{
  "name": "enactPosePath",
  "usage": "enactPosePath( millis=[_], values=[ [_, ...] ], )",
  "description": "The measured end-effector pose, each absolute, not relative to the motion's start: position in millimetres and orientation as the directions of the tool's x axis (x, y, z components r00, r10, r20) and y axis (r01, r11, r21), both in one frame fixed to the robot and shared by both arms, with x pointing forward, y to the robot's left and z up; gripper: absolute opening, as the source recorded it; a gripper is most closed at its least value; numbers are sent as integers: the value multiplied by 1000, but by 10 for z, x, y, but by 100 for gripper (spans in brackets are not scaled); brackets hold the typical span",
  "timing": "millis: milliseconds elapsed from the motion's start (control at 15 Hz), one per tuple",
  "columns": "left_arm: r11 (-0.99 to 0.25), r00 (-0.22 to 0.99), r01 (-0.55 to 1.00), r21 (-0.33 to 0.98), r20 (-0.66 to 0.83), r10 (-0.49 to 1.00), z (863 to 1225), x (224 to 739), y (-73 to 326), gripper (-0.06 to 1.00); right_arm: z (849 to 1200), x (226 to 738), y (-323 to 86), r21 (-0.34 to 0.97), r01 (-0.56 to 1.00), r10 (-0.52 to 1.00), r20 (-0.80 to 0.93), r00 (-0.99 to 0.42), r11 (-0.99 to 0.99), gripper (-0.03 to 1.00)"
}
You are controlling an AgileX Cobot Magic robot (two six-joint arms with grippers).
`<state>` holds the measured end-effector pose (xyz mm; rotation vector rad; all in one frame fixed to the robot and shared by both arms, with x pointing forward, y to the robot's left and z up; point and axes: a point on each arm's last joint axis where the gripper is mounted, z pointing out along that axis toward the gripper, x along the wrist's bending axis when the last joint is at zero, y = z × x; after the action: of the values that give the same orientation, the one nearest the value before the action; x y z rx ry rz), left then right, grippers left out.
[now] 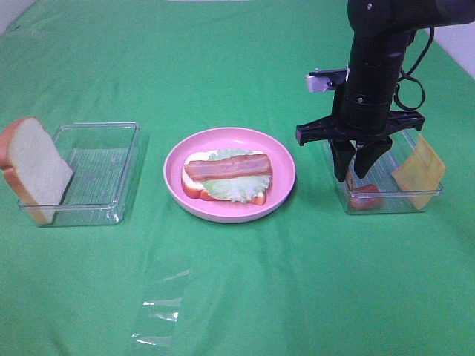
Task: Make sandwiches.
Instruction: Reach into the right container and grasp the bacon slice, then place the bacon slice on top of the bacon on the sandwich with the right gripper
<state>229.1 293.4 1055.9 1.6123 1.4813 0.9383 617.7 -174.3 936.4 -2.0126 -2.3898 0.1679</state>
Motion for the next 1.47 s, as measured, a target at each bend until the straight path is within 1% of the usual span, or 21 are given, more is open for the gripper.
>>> enactPosePath(
  millis=[200, 267, 400, 533, 667, 800, 867, 1000, 1067, 1200, 1267, 1467],
  values=[
    [-58, 65, 455, 889, 32, 997, 10559, 2291, 2934, 94, 9364, 6179, -1757, -91, 981, 981, -75, -180, 173, 3],
    [-58, 65, 455, 889, 32, 997, 10559, 2291, 2934, 94, 9364, 6179, -1757, -91, 981, 981, -75, -180, 173, 1],
    [-58, 65, 455, 889, 32, 997, 10559, 2291, 2934, 94, 9364, 6179, -1757, -91, 981, 981, -75, -180, 173, 1],
    [-58, 65, 455, 889, 32, 997, 10559, 2291, 2934, 94, 9470, 6160, -1757, -71, 983, 982, -66, -175, 171, 1],
    [-58, 65, 455, 889, 32, 997, 10559, 2291, 2934, 94, 9805, 6098, -1752, 7, 987, 987, -25, -161, 161, 1],
    [-58, 65, 455, 889, 32, 997, 10559, 2291, 2934, 94, 10212, 5980, -1730, 103, 983, 985, 56, -160, 154, 1],
    [-58, 65, 455, 889, 32, 997, 10559, 2291, 2934, 94, 10385, 5918, -1694, 149, 976, 977, 122, -175, 156, 1],
    [-58, 65, 455, 889, 32, 997, 10559, 2291, 2934, 94, 10572, 5862, -1569, 223, 960, 934, 277, -226, 166, 1],
    [-58, 65, 455, 889, 32, 997, 10559, 2291, 2934, 94, 10606, 5860, -1478, 243, 956, 895, 373, -246, 162, 1],
    [-58, 65, 455, 889, 32, 997, 10559, 2291, 2934, 94, 10581, 5897, -1349, 259, 953, 828, 493, -269, 156, 1],
    [-58, 65, 455, 889, 32, 997, 10559, 2291, 2934, 94, 10460, 5987, -1206, 255, 957, 744, 611, -271, 139, 1],
    [-58, 65, 455, 889, 32, 997, 10559, 2291, 2934, 94, 10242, 6189, -1056, 226, 968, 669, 704, -237, 106, 1]
  ],
)
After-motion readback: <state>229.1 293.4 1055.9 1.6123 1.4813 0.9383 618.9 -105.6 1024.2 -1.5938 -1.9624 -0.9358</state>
